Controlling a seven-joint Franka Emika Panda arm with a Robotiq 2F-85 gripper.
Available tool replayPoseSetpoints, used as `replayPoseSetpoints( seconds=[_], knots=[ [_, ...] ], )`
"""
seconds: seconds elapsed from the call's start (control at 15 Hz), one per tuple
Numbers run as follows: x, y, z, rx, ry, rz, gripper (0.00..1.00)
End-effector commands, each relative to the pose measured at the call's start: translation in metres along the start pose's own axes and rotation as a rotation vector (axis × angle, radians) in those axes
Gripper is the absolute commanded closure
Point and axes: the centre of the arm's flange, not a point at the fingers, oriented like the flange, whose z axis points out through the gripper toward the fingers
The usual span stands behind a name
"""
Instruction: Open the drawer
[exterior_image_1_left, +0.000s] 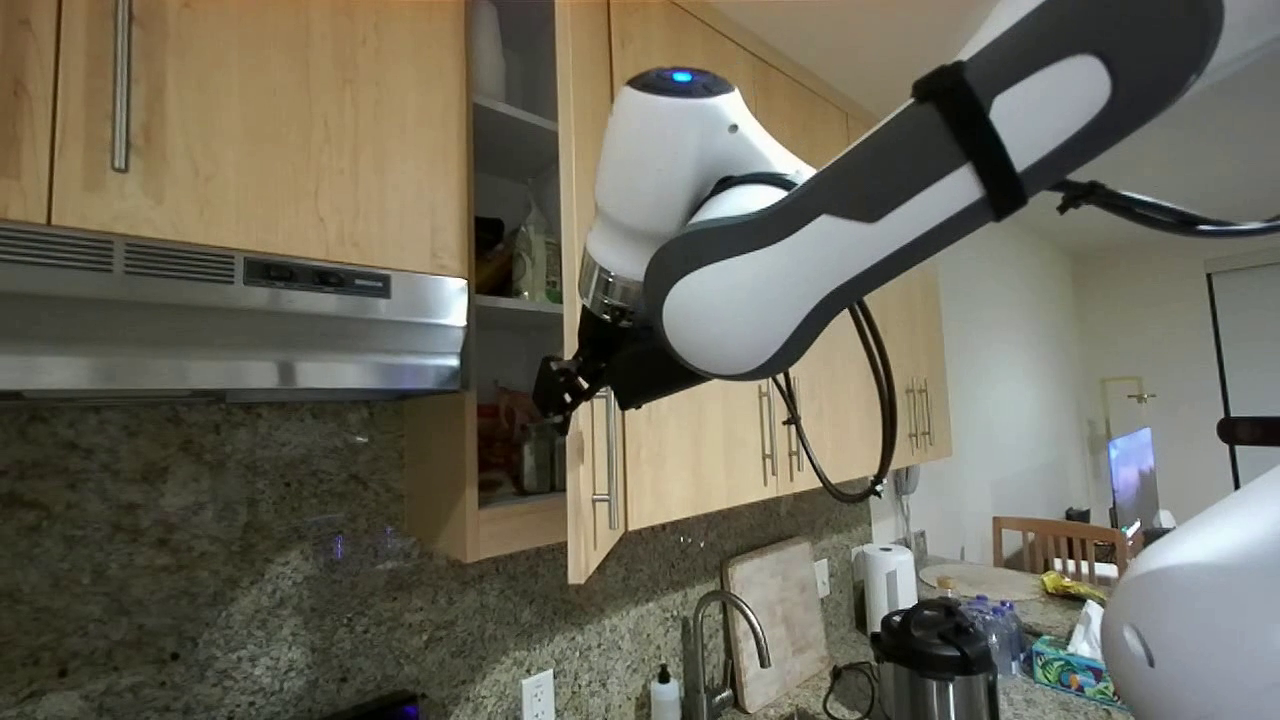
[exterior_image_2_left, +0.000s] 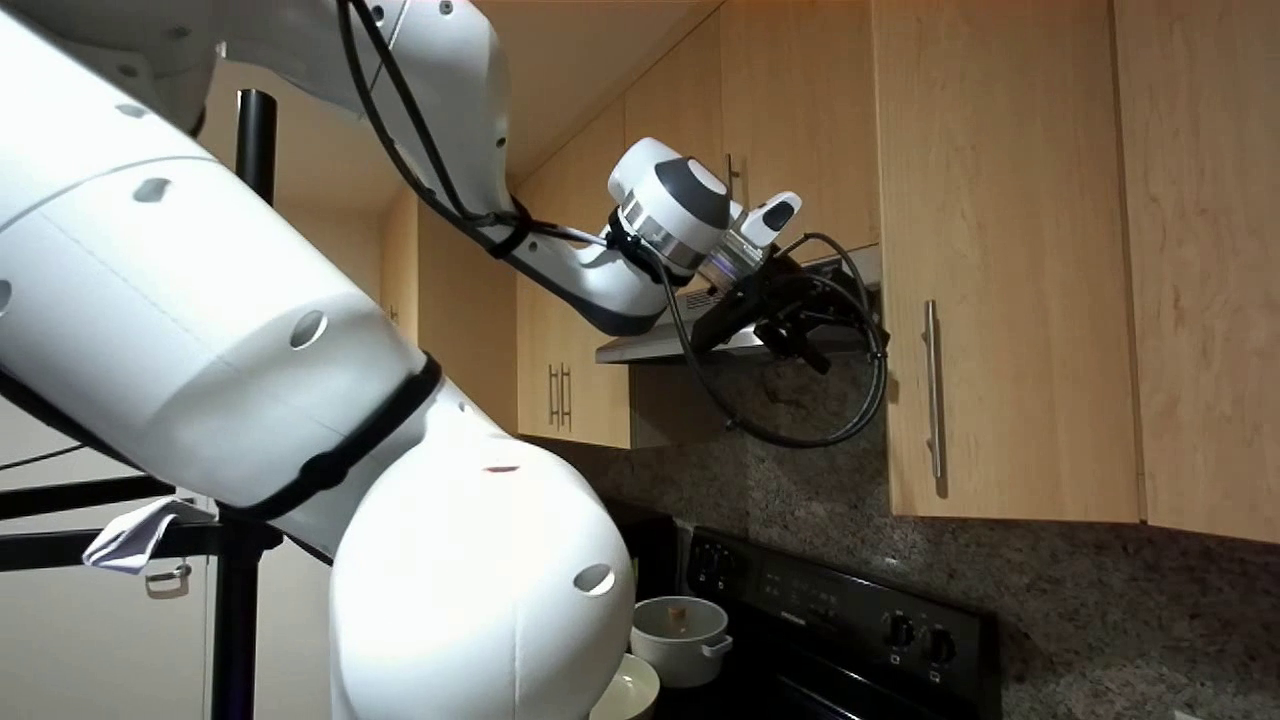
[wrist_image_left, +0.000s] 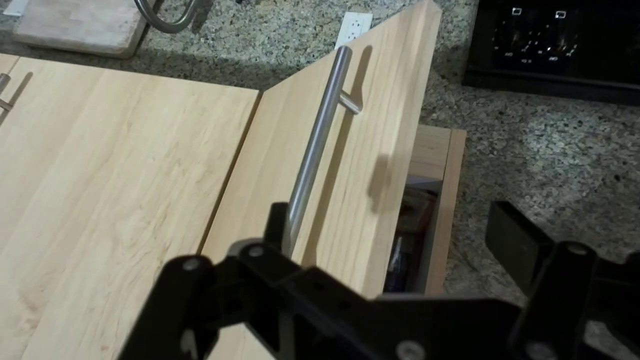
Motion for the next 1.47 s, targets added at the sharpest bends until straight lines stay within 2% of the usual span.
replayPoseSetpoints(
  seconds=[0.0, 0.47, 1.4],
  knots=[
    [0.013, -0.011, 0.018, 0.002, 0.041, 0.036, 0.0],
    [0.027, -0.002, 0.042, -0.014, 0.078, 0.076, 0.0],
    [0.042, 0.009, 0.073, -0.043, 0.065, 0.106, 0.0]
  ],
)
